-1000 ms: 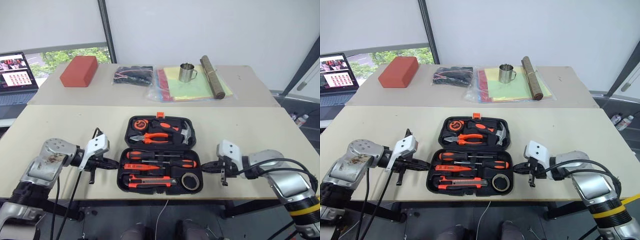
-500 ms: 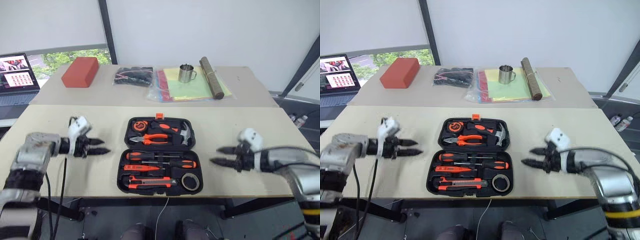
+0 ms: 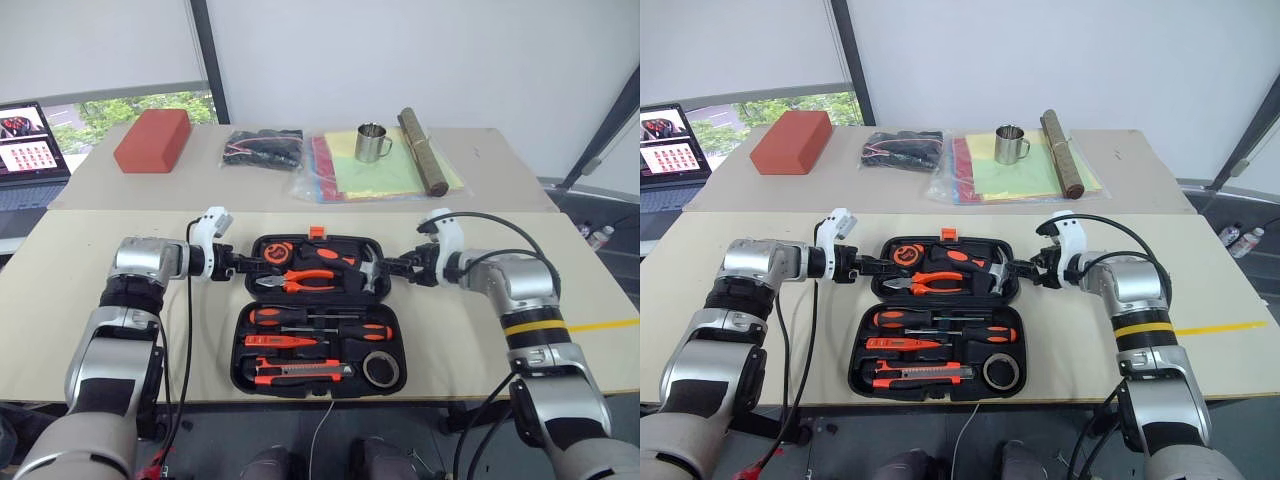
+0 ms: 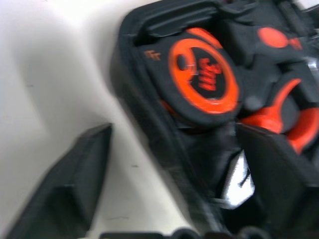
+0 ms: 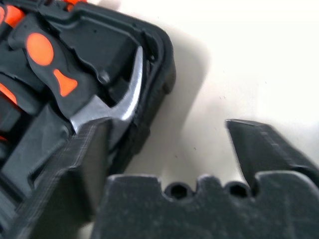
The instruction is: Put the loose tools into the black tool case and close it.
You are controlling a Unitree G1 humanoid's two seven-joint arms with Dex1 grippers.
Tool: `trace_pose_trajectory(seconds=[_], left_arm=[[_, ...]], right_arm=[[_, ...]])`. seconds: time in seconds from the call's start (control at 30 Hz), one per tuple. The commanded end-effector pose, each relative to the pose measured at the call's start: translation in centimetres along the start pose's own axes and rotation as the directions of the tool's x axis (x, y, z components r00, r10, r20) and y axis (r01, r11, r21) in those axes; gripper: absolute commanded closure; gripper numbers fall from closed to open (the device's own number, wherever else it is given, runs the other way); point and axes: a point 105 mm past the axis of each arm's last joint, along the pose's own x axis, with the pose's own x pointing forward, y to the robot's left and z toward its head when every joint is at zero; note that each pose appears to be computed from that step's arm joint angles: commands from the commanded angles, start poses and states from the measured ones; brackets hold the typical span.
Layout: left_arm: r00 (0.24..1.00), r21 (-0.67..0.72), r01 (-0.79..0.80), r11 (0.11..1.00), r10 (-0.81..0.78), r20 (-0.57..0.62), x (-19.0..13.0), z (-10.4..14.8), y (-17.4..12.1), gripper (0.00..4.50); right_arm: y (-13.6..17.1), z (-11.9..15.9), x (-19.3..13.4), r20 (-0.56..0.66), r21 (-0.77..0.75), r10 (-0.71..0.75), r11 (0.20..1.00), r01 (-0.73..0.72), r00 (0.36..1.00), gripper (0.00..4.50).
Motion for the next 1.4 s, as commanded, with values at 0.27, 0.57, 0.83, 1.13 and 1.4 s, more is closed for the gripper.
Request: trace_pose_trajectory(seconds=[0.27, 0.57, 0.83, 1.13, 1.4], left_arm=[[1.000, -0.018, 0.006, 1.000, -0.005, 0.023, -0.4, -0.1, 0.0, 4.50], [0.913, 0.324, 0.038, 0.945, -0.165, 0.374, -2.6, 6.2, -4.4, 4.50], [0.847, 0.548, -0.148, 0.824, -0.181, 0.501, -3.8, 7.6, -6.3, 4.50], [0.859, 0.601, -0.290, 0.745, -0.074, 0.506, -3.6, 2.2, -5.2, 4.50], [0.909, 0.377, -0.120, 0.918, -0.051, 0.413, -10.5, -0.9, -5.3, 2.46]], right_arm=[[1.0, -0.1, 0.1, 0.008, -0.028, 0.017, 0.999, -0.016, 1.000, 4.47], [1.2, 8.2, -3.2, 0.360, -0.162, -0.039, 0.981, 0.104, 0.932, 4.47], [1.3, 10.1, -6.4, 0.562, -0.322, -0.084, 0.894, 0.311, 0.823, 4.47], [3.3, 2.1, -7.3, 0.547, -0.537, -0.043, 0.748, 0.390, 0.836, 4.47], [2.9, -0.6, -13.3, 0.458, -0.461, -0.050, 0.841, 0.284, 0.888, 2.56]])
